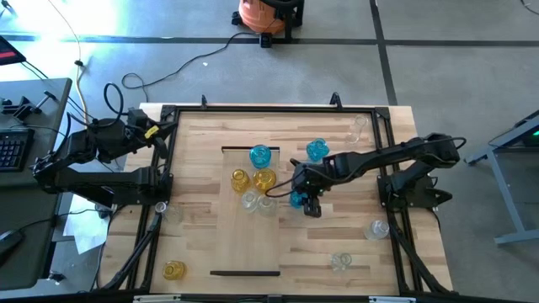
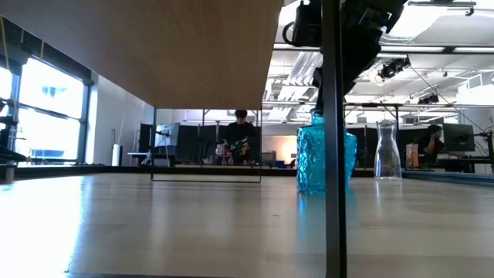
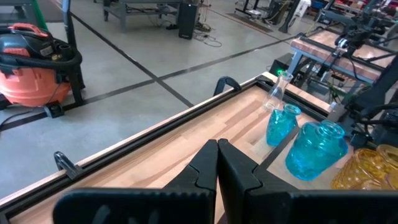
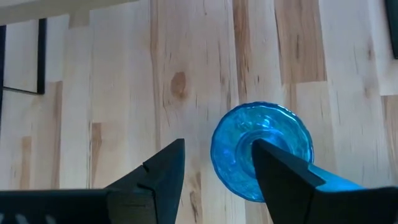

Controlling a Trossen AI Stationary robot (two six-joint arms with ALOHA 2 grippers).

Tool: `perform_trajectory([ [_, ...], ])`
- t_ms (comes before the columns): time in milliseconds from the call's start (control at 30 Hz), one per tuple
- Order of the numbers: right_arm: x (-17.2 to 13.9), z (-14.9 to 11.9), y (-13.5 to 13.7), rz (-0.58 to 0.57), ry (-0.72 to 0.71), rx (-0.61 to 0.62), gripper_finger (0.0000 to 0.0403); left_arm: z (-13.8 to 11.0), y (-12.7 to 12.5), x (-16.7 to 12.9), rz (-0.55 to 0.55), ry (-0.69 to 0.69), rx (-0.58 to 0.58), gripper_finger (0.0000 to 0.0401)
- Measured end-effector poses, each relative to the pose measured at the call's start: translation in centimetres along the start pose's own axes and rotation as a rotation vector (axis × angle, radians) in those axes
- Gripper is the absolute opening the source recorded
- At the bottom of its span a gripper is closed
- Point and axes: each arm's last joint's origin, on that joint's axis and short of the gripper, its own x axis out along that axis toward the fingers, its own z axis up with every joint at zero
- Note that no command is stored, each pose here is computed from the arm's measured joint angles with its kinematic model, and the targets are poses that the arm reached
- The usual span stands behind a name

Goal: Sort vases onto shelf
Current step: Put the bottom blue vase on the shelf to align with the other blue vase

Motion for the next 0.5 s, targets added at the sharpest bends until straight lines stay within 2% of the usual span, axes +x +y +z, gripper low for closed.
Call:
perform_trajectory([
  [167,-0.06,-0.36,-0.09,-0.015,0.038,0.009,0.0164,0.0,-0.01,0.0,-0.002,0.001,0.0,0.0],
  [500,0.03,-0.61,-0.13,-0.023,0.061,0.026,0.0054,0.0,-0.01,0.0,-0.002,0.001,0.0,0.0],
])
